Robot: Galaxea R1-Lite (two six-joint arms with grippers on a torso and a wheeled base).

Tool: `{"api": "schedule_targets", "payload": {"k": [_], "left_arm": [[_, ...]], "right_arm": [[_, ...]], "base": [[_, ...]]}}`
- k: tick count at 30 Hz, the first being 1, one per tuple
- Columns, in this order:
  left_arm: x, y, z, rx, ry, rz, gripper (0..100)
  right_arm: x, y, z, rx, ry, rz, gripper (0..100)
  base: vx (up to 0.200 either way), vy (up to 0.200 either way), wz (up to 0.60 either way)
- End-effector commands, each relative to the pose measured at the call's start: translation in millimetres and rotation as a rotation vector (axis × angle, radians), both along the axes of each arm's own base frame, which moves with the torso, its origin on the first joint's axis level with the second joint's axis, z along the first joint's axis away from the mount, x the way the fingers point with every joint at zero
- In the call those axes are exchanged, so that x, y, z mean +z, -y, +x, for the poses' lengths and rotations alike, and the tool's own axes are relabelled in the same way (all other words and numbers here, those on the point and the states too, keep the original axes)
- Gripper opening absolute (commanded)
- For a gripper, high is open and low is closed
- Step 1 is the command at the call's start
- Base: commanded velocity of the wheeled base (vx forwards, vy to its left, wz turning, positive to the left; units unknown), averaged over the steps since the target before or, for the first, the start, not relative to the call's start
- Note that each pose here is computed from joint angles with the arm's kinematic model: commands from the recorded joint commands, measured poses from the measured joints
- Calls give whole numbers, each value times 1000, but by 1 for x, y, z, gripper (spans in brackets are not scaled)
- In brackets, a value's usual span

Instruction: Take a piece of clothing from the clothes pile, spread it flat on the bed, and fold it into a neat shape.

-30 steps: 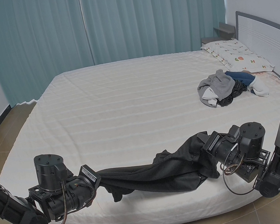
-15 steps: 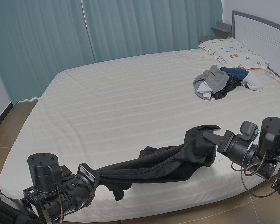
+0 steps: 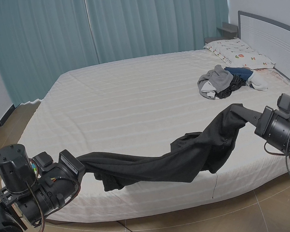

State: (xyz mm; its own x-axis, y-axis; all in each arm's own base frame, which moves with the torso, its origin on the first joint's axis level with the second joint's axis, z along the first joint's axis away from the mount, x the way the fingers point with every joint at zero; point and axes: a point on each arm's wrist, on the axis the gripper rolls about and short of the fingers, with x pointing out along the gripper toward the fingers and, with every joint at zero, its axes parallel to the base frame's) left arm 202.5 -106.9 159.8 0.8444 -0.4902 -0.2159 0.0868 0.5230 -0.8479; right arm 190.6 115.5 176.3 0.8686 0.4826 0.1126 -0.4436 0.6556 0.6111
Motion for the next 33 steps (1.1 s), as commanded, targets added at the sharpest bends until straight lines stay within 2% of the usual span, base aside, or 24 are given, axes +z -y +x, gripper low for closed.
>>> {"api": "schedule_targets", "payload": {"k": [1,2,3,5,8,9,12,14,17,21,23,24,29,32,33], "left_arm": [[51,1,9,59,134,63,0],[54,1,9,62,134,64,0],[72,0,8,78,152,60,0],[91,-1,4,81,178,47,0],[114,-3,1,85,200,37,0],[114,-3,1,85,200,37,0],[129,-4,-1,87,136,71,0],[133,-5,-1,88,127,77,0],[136,-5,2,92,125,77,0],[126,5,25,97,82,101,0],[126,5,26,97,80,101,0],[116,8,46,118,48,119,0],[99,15,78,135,-12,127,0],[91,20,91,140,-39,125,0],[84,23,98,142,-59,126,0]], "right_arm": [[108,33,-37,-53,237,94,0],[112,35,-39,-57,239,94,0],[135,44,-50,-77,242,94,0],[154,54,-59,-101,232,85,0],[173,65,-64,-149,211,69,0],[173,65,-64,-149,211,69,0],[186,69,-67,-143,235,71,0],[195,70,-70,-144,258,81,0],[206,69,-66,-150,272,87,0],[210,63,-33,-184,224,60,0],[211,63,-32,-184,226,61,0],[212,57,0,-206,197,44,0],[195,46,56,-238,129,0,0],[190,45,76,-248,134,-5,0],[189,43,94,-255,171,9,0]], "base": [[0,0,0],[0,0,0],[0,0,0],[0,0,0],[0,0,0],[0,0,0],[0,0,0],[0,0,0],[0,0,0],[0,0,0],[0,0,0],[0,0,0],[0,0,0],[200,0,0],[200,0,0]]}}
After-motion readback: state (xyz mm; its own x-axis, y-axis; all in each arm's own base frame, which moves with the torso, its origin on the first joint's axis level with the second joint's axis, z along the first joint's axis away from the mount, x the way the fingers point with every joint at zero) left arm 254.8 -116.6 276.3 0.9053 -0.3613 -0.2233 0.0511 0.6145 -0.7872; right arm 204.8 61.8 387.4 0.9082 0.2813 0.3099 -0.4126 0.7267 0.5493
